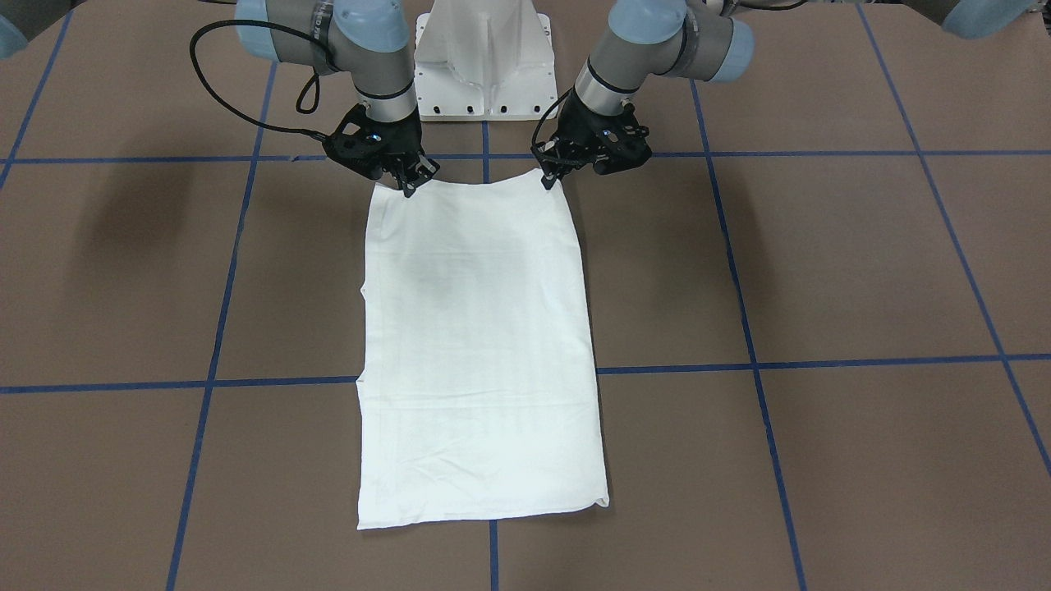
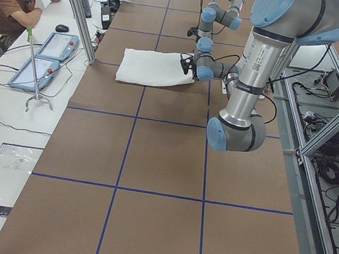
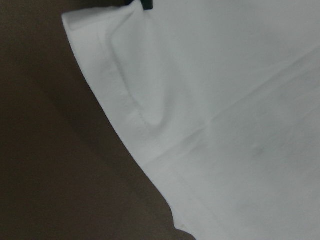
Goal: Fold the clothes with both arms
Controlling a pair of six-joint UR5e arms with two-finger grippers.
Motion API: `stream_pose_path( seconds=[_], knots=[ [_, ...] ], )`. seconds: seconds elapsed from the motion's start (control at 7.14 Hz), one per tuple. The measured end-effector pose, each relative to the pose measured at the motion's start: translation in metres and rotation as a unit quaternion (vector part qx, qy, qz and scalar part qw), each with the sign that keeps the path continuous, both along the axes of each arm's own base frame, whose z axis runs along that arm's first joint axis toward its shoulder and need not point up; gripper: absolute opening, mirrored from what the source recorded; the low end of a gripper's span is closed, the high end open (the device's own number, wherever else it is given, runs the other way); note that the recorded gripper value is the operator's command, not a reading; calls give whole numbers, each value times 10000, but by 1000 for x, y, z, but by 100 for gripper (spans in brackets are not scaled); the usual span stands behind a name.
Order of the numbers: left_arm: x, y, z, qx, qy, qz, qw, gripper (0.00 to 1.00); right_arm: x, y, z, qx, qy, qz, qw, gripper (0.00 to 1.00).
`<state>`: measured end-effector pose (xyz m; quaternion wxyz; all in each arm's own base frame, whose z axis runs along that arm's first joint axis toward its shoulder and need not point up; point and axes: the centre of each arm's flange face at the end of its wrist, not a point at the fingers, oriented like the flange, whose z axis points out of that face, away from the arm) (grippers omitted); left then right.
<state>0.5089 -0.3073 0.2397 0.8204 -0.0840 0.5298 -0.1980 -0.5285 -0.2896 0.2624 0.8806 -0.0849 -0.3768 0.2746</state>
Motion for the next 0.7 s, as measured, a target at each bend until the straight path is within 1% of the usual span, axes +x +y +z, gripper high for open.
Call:
stream_pose_path(
  seconds=[0.14, 0.28, 0.42, 0.56, 0.7],
  knots=[
    [-8, 15, -13, 1, 80, 117, 9999, 0, 15, 16, -10, -39, -186, -159, 9997, 0],
    [-15, 36, -26, -116, 126, 299, 9994, 0, 29, 34, -19, -138, -362, -386, 9985, 0],
    [-24, 60, -37, -336, 130, 506, 9981, 0, 41, 52, -25, -306, -523, -674, 9959, 0],
    [-36, 82, -47, -481, 124, 671, 9965, 0, 50, 64, -31, -463, -656, -922, 9925, 0],
    [-45, 93, -53, -548, 121, 759, 9955, 0, 56, 71, -36, -553, -745, -1069, 9899, 0]
  ],
)
